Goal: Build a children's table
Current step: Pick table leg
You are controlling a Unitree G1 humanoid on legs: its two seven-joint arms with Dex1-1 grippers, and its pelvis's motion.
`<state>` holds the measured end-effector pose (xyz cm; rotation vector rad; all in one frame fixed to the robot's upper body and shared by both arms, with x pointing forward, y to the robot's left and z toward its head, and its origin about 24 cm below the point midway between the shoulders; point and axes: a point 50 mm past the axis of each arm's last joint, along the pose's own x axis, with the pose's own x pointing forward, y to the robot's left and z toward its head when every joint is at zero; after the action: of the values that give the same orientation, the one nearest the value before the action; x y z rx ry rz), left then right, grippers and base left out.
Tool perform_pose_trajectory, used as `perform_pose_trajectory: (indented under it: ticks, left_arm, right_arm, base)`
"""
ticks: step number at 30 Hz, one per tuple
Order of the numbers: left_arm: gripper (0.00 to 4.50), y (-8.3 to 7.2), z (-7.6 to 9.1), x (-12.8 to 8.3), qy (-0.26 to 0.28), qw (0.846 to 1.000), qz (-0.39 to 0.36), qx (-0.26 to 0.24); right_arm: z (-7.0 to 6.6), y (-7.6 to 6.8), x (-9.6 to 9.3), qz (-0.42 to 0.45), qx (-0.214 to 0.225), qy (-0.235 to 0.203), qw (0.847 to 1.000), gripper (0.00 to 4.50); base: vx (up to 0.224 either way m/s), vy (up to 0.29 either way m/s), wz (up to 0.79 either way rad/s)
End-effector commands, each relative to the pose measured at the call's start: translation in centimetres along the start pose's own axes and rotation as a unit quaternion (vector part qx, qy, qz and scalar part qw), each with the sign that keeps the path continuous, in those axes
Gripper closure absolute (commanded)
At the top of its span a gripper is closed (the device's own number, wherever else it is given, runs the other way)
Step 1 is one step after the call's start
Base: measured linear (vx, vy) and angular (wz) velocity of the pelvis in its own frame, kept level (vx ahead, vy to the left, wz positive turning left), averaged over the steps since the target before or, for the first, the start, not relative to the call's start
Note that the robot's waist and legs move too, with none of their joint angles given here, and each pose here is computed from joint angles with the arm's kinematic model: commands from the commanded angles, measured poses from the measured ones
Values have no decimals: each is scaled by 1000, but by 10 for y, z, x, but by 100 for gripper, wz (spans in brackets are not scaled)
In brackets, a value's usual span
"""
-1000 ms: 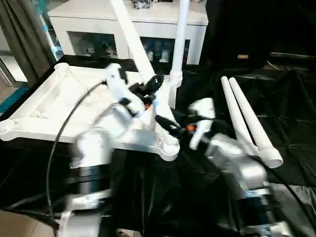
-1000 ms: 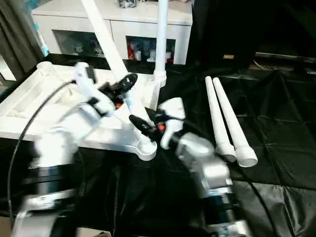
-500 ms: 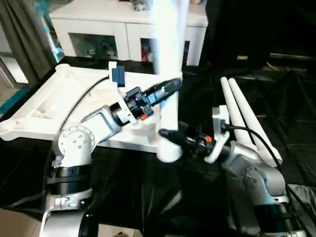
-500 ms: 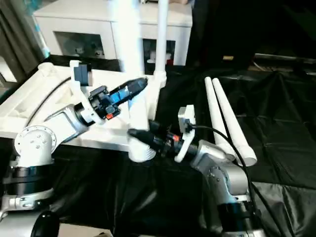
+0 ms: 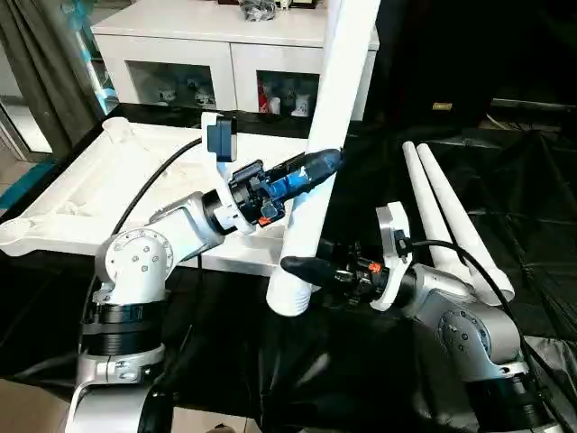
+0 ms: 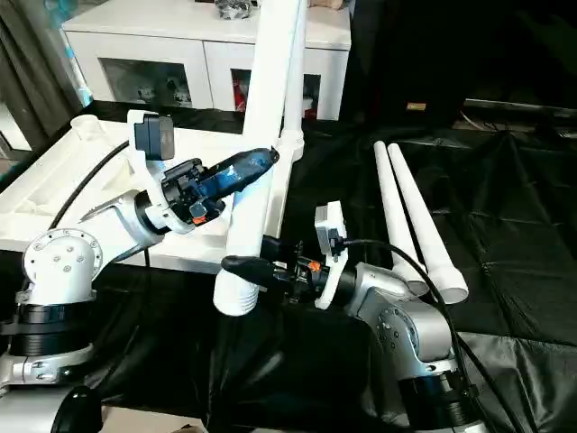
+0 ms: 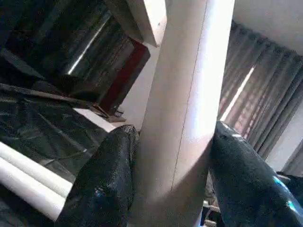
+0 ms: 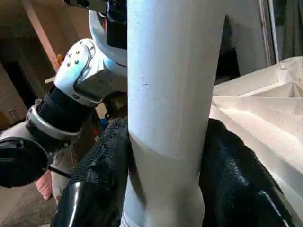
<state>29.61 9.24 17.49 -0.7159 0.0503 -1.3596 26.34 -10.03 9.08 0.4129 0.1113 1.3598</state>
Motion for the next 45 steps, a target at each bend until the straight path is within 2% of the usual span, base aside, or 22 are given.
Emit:
perform_pose_trajectory:
  ticks: [1,4,6,8,9,10,12,13,18,20,24,28,29,30,32,35,37,38,40,41,44,45]
  left_arm:
    - [239,-9,1,10,6,999,-26,20]
    - [242,-7,4,10,-5,999,-4,34]
    - [243,-4,7,10,-13,998,29,60]
    - [243,-3,8,10,-15,997,41,70]
    - [243,-1,10,12,-23,993,67,92]
    - [246,1,13,13,-35,988,98,114]
    - [249,6,19,15,-59,977,148,141]
    - [251,6,19,15,-59,977,148,141]
    - [265,15,25,15,-95,945,257,180]
    - [266,15,25,16,-99,938,273,188]
    - [268,16,24,16,-93,930,292,202]
    - [268,20,22,14,-74,921,315,217]
    - [212,20,19,15,-59,926,308,211]
    - [198,20,18,15,-52,930,299,210]
    - [200,19,15,15,-40,935,287,205]
    - [156,19,11,13,-19,949,254,188]
    - [157,19,11,13,-16,953,241,183]
    - [157,10,10,13,-18,977,156,145]
    - [145,1,8,12,-14,989,81,122]
    - [128,-7,5,9,-4,994,21,105]
    - [120,-11,6,7,-6,997,-20,79]
    - [120,-14,11,6,-26,997,-59,49]
  right_arm:
    - [-3,-7,-2,-36,-7,23,999,264]
    - [0,-12,-1,-61,-21,23,998,264]
    - [3,-15,2,-78,-22,17,997,208]
    - [5,-15,4,-79,-25,14,996,191]
    - [8,-15,7,-90,-47,9,995,191]
    - [11,-17,12,-115,-72,3,991,171]
    - [14,-22,20,-153,-79,-5,985,153]
    - [14,-22,20,-153,-79,-5,985,151]
    - [9,-37,34,-250,-63,5,966,151]
    - [6,-38,37,-255,-62,12,965,185]
    - [5,-39,40,-259,-65,20,963,221]
    - [6,-37,44,-243,-73,27,967,241]
    - [7,-36,45,-229,-73,26,970,249]
    - [7,-35,46,-218,-73,25,973,249]
    - [8,-32,46,-197,-74,25,977,252]
    - [13,-21,42,-126,-70,23,989,253]
    - [14,-18,39,-107,-67,23,992,253]
    - [17,-11,33,-57,-50,17,997,253]
    - [20,-7,28,-25,-36,12,999,254]
    - [22,-5,24,-6,-27,8,1000,254]
    - [22,-3,19,15,-21,17,1000,254]
    - [23,2,14,44,-15,28,998,254]
  base:
    - [0,0,0]
    - [0,0,0]
    - [0,0,0]
    - [0,0,0]
    - [0,0,0]
    - [0,0,0]
    - [0,0,0]
    - [0,0,0]
    - [0,0,0]
    - [0,0,0]
    - [0,0,0]
    - [0,0,0]
    - [0,0,0]
    - [0,0,0]
    - [0,0,0]
    - [0,0,0]
    - [0,0,0]
    - [0,0,0]
    - [0,0,0]
    - [0,0,0]
    - [0,0,0]
    - [0,0,0]
